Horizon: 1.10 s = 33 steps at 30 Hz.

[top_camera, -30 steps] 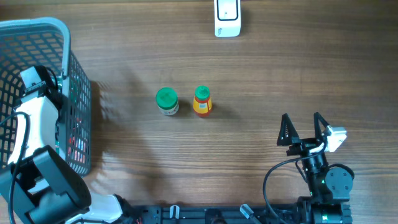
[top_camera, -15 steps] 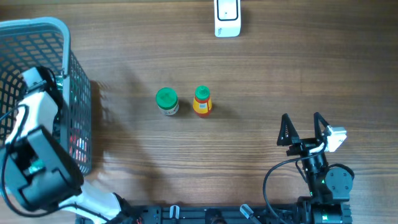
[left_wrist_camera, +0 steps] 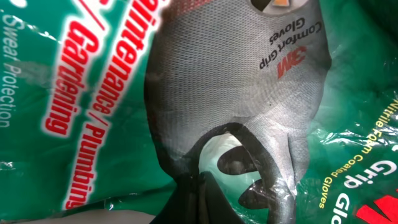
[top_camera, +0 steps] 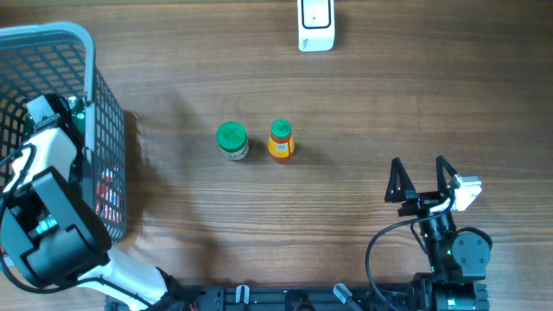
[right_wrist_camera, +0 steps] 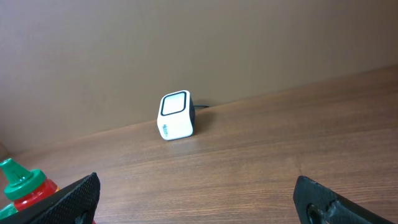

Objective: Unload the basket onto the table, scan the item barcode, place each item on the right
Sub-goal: 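Reach the left gripper into the basket and grasp the green glove pack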

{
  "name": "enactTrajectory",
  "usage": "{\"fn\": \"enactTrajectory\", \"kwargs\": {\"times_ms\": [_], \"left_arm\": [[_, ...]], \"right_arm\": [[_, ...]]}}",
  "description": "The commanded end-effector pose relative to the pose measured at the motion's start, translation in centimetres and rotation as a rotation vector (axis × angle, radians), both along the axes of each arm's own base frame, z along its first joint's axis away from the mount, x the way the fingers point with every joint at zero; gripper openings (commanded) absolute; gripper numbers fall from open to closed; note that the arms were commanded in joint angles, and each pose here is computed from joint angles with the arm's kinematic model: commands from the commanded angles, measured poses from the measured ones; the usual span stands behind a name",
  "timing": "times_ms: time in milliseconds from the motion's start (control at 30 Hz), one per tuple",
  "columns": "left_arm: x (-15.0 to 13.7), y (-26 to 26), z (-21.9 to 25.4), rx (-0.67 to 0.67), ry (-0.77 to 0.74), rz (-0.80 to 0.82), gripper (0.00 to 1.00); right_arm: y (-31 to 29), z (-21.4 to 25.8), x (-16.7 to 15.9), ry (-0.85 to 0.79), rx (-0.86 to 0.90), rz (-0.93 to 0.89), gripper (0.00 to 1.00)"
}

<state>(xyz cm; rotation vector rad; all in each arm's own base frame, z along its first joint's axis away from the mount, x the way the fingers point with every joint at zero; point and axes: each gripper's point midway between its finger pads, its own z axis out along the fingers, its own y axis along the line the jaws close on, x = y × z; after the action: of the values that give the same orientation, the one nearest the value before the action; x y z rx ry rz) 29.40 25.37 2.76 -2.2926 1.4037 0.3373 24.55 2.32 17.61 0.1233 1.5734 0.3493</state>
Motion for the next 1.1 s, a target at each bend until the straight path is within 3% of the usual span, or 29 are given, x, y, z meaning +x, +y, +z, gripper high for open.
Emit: {"fn": "enactTrajectory", "kwargs": {"times_ms": [0, 167, 200, 233, 267, 300, 600, 800, 1067], "left_arm": [[0.0, -1.7, -1.9, -0.098, 0.01, -0.073, 0.04], [1.8, -1.4, 4.1, -0.024, -0.094, -0.201, 0.04], [1.7, -1.4, 5.2, -0.011, -0.115, -0.198, 0.26], [1.7, -1.5, 6.1, -0.004, -0.142, -0.186, 0.66], [1.7, -1.7, 6.6, -0.01, -0.171, -0.156, 0.94], [1.6, -1.9, 6.7, -0.029, -0.199, -0.108, 1.0], [1.9, -3.6, 2.2, -0.216, -0.359, 0.372, 1.0], [3.5, -3.8, -0.6, -0.24, -0.403, 0.479, 1.0], [0.3, -3.6, -4.2, -0.245, -0.3, 0.676, 1.0]], "right_arm": [[0.4, 0.1, -0.1, -0.008, -0.003, 0.022, 1.0], [0.4, 0.1, -0.1, -0.008, -0.003, 0.022, 1.0], [0.4, 0.1, -0.1, -0.008, -0.004, 0.022, 1.0], [0.4, 0.1, -0.1, -0.008, -0.004, 0.022, 1.0], [0.4, 0.1, -0.1, -0.008, -0.003, 0.022, 1.0], [0.4, 0.1, -0.1, -0.008, -0.003, 0.022, 1.0], [0.4, 0.1, -0.1, -0.008, -0.003, 0.022, 1.0], [0.4, 0.1, -0.1, -0.008, -0.004, 0.022, 1.0], [0.4, 0.1, -0.1, -0.008, -0.004, 0.022, 1.0]]}}
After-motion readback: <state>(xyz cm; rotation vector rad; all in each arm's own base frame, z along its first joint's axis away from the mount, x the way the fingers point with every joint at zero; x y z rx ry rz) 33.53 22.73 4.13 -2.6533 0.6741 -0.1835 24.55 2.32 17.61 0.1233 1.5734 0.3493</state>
